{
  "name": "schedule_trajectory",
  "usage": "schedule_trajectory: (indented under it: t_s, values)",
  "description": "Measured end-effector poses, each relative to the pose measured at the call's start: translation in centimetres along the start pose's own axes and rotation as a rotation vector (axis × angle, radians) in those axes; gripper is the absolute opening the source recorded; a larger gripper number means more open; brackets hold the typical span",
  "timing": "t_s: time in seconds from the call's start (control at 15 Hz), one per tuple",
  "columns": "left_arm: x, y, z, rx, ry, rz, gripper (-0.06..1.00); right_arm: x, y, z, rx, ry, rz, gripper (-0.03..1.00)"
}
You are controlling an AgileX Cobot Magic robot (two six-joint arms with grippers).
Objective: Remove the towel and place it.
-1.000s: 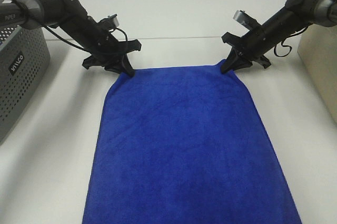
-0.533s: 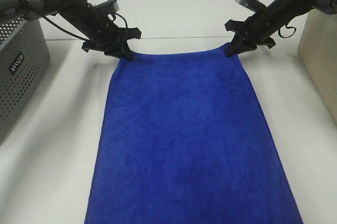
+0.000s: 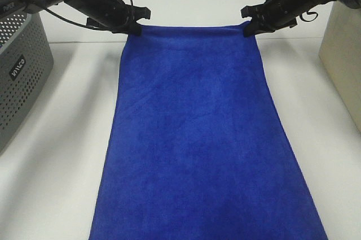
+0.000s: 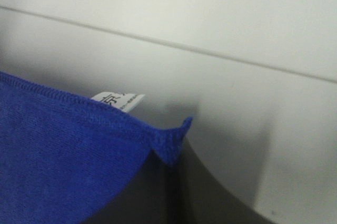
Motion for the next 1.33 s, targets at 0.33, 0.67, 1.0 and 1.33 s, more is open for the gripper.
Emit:
schedule_trajectory:
  t_s: [0.33, 0.67, 1.0, 1.33]
  values:
    - [0.6, -1.3, 0.2, -0.103, -0.033, 0.055, 0.0, -0.1, -0.2, 1.7, -0.162, 0.037, -0.035, 0.02]
    - [1.2, -2.7, -0.6, -0.144, -0.042, 0.088, 0.0, -0.9, -1.7, 1.4, -0.194, 0.037, -0.051, 0.02]
    - [0.4, -4.1, -1.1, -0.187, -0.11, 0.118, 0.0, -2.3, -3.7, 0.5, -0.208, 0.016, -0.07, 0.02]
    - [0.4, -4.3, -0.7, -0.235, -0.14, 0.152, 0.0, -2.8, -4.2, 0.7, -0.257, 0.021, -0.089, 0.02]
Point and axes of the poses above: a point on each arm's last joint axis where the gripper is mounted, y pointing back along that axis away from the gripper, x along the wrist's bending axis when the last joint is at zero, z = x × y, the point moved 2 cm from there along -y, pointing out along that axis toward the gripper, and after that the axes turned 11 degrees about -y, right-handed, at the moved point
